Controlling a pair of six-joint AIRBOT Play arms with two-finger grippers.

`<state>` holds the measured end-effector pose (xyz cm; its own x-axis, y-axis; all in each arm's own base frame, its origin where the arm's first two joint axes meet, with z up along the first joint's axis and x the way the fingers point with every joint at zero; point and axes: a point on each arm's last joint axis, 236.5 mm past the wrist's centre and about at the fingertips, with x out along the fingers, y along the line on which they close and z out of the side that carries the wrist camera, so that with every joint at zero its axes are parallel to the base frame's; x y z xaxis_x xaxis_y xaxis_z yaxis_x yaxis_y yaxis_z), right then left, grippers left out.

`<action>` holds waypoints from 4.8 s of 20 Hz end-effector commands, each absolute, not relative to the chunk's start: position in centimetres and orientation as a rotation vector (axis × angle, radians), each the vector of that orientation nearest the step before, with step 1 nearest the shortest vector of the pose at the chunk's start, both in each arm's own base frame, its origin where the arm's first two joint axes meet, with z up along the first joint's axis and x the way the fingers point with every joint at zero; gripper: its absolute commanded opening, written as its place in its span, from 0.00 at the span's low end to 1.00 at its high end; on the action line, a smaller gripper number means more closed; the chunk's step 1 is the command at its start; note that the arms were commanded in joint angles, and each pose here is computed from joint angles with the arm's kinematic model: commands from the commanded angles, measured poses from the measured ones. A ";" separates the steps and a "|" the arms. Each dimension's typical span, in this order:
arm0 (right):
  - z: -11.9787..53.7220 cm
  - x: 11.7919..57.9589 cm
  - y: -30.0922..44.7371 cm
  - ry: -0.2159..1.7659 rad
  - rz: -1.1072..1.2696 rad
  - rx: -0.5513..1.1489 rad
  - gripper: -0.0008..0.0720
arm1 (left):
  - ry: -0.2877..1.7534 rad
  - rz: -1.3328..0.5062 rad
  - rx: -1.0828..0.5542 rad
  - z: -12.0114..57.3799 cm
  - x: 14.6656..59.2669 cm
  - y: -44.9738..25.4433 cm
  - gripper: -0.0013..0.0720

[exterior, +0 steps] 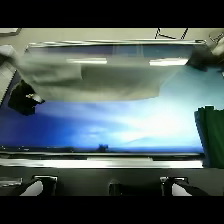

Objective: Fold the clothes and pants, and hang the long-sleeved shirts on hangers.

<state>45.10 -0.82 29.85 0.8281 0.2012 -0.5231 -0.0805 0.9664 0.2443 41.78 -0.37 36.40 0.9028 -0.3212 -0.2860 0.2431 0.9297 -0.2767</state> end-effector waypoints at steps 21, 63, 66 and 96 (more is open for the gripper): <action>26.5 39.5 -3.4 0.871 -0.020 0.232 0.06 | 0.363 -0.252 -0.200 36.8 37.4 -2.0 0.05; -7.7 38.2 -1.3 1.741 -0.093 0.370 0.07 | 1.395 -0.157 -0.433 -8.3 37.1 -2.5 0.05; -7.0 37.5 -1.5 1.769 -0.070 0.356 0.54 | 1.431 -0.172 -0.444 -7.8 36.4 -2.4 0.70; -9.5 20.2 -3.0 1.948 -0.118 0.558 0.79 | 1.756 -0.341 -0.588 -10.9 15.2 -6.4 0.05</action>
<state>21.54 -3.81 -7.57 -0.3317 0.3113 -0.8905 0.4245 0.8923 0.1538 15.33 -6.31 -10.94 -0.1757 -0.5499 -0.8165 -0.2094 0.8313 -0.5148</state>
